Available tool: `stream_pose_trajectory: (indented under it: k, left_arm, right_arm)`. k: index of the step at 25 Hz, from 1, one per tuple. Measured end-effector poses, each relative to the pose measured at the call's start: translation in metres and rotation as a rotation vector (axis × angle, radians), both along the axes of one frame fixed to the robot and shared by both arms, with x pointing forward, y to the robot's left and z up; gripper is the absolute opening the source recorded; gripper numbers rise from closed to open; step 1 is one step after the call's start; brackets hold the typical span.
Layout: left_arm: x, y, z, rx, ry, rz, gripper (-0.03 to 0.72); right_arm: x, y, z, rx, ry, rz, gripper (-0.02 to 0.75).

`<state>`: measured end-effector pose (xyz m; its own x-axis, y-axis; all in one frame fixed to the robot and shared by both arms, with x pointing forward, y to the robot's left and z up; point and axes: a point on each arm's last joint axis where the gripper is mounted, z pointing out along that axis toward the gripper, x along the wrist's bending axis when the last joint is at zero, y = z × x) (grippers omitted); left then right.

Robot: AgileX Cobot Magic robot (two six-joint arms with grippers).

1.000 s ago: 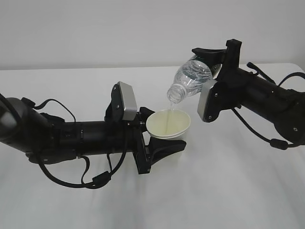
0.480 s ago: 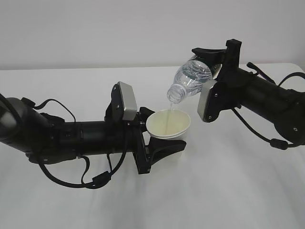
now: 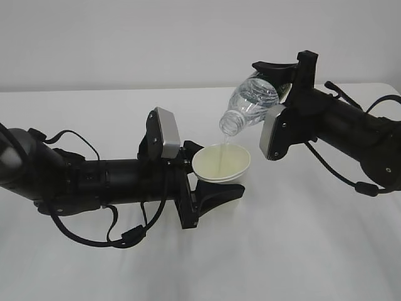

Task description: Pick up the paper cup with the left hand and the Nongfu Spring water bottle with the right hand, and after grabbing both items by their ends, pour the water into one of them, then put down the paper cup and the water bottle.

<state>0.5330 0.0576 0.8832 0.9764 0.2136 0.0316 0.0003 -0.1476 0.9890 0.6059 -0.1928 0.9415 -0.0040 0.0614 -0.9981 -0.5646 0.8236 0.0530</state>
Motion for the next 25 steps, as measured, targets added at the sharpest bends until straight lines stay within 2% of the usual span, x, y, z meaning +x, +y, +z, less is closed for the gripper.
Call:
stream_pose_trajectory:
  k: [25]
  left_arm:
    - [-0.0003,-0.0001,-0.0001,0.002,-0.001,-0.004,0.484]
  right_arm:
    - [0.0004,-0.0006,0.0010,0.007,-0.008,-0.008,0.474]
